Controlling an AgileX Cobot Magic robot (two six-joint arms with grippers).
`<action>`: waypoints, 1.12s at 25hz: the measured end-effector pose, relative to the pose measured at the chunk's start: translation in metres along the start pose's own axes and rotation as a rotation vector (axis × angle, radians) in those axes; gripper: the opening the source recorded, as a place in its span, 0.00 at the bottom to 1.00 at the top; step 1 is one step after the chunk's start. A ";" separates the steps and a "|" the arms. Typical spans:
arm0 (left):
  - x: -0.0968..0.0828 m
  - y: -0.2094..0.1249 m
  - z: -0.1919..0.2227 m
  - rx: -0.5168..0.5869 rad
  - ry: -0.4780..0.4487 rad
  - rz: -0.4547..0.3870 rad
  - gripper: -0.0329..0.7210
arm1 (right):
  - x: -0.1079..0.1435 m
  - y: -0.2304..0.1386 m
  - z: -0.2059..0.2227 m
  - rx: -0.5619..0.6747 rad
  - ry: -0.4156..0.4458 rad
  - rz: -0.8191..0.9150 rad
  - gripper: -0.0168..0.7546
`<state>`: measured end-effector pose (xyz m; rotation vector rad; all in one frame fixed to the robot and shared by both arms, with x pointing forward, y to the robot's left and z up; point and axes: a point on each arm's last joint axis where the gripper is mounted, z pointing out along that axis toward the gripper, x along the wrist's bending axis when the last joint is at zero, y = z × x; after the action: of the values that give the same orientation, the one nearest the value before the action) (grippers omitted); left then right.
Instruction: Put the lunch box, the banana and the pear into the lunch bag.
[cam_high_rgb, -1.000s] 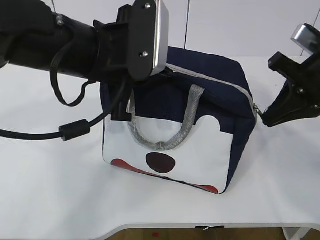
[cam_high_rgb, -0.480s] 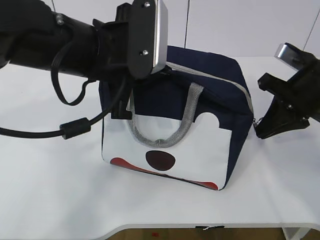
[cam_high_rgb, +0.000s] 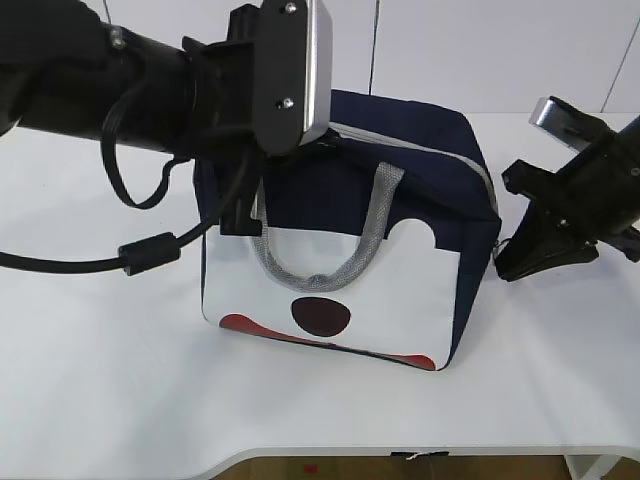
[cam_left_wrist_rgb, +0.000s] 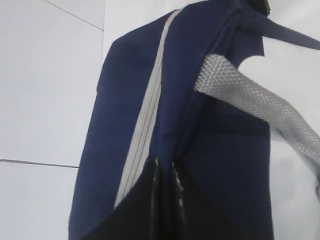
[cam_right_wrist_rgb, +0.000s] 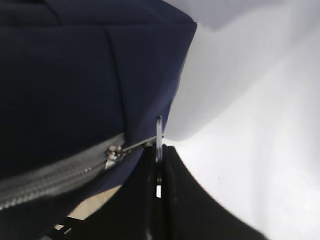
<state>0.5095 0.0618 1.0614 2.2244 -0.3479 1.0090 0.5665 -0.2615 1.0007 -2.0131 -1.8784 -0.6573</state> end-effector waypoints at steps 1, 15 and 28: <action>0.000 0.000 0.000 0.001 0.002 0.000 0.04 | 0.000 0.000 0.000 -0.002 0.000 -0.009 0.03; 0.000 0.000 0.000 0.002 0.004 0.000 0.04 | -0.001 -0.004 0.000 0.040 -0.006 -0.143 0.47; -0.003 -0.005 0.009 0.021 -0.003 -0.008 0.04 | 0.022 -0.013 -0.038 -0.116 -0.018 -0.518 0.66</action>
<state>0.5145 0.0597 1.0525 2.2445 -0.3315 1.0090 0.5499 -0.2610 1.0435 -1.5924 -2.4463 -0.8937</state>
